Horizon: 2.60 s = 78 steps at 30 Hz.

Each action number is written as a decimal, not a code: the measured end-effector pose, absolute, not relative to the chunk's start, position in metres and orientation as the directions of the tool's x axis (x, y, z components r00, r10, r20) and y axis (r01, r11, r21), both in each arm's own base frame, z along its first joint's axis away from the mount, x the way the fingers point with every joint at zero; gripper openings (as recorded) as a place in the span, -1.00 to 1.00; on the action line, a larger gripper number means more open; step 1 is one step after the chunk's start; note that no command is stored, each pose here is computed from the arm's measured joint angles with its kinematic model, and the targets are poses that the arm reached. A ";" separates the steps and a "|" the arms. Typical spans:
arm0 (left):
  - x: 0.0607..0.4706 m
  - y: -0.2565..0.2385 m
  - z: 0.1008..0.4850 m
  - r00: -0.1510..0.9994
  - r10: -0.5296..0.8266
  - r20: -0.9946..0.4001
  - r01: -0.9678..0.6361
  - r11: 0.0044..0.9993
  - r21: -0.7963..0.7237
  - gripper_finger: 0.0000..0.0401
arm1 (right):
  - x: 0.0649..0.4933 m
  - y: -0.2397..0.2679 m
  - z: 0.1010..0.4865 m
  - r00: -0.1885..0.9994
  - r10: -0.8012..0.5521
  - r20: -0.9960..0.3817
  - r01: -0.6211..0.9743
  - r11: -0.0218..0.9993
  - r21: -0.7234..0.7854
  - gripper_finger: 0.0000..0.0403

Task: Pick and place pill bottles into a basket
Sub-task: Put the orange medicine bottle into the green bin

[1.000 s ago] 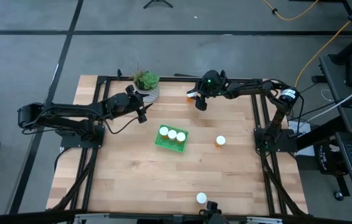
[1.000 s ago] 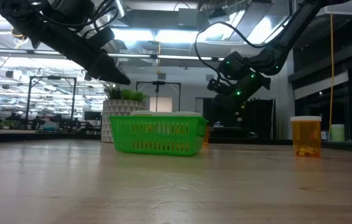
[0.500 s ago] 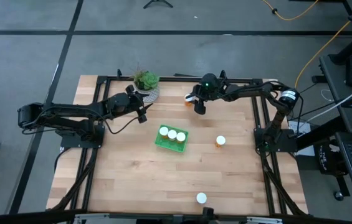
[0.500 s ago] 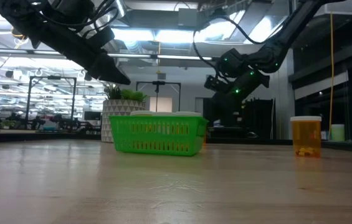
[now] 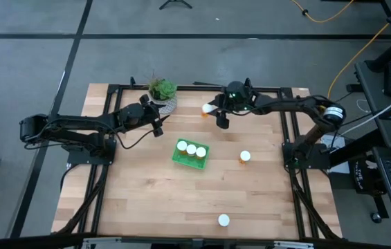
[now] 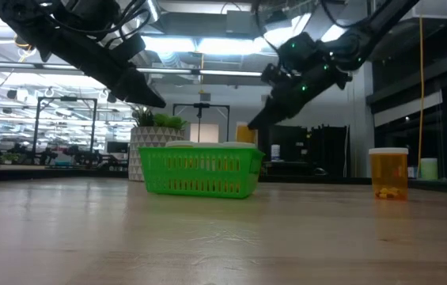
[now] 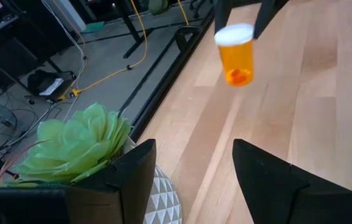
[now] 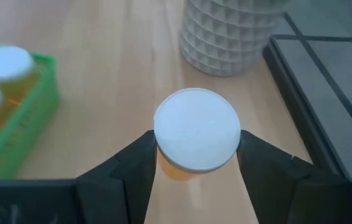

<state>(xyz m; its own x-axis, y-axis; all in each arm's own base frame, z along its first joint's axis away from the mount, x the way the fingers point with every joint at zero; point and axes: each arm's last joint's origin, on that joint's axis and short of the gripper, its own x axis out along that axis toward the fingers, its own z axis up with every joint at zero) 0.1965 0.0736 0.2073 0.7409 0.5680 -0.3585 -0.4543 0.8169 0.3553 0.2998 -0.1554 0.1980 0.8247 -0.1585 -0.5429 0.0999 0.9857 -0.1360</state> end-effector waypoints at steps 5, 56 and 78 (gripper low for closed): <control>0.196 0.073 0.206 0.736 0.566 -0.371 -0.449 0.819 0.357 0.05 | 0.300 -0.138 0.212 0.839 -0.123 -0.531 0.064 0.990 -0.128 0.04; 0.199 0.067 0.205 0.854 0.339 -0.395 -0.265 0.936 0.230 0.05 | 0.313 0.011 0.265 0.936 0.083 -0.343 -0.119 0.989 -0.085 0.04; 0.204 0.036 0.221 0.951 -0.162 -0.262 0.180 0.983 0.045 0.05 | 0.313 0.011 0.265 0.936 0.073 -0.344 -0.101 0.993 -0.063 0.04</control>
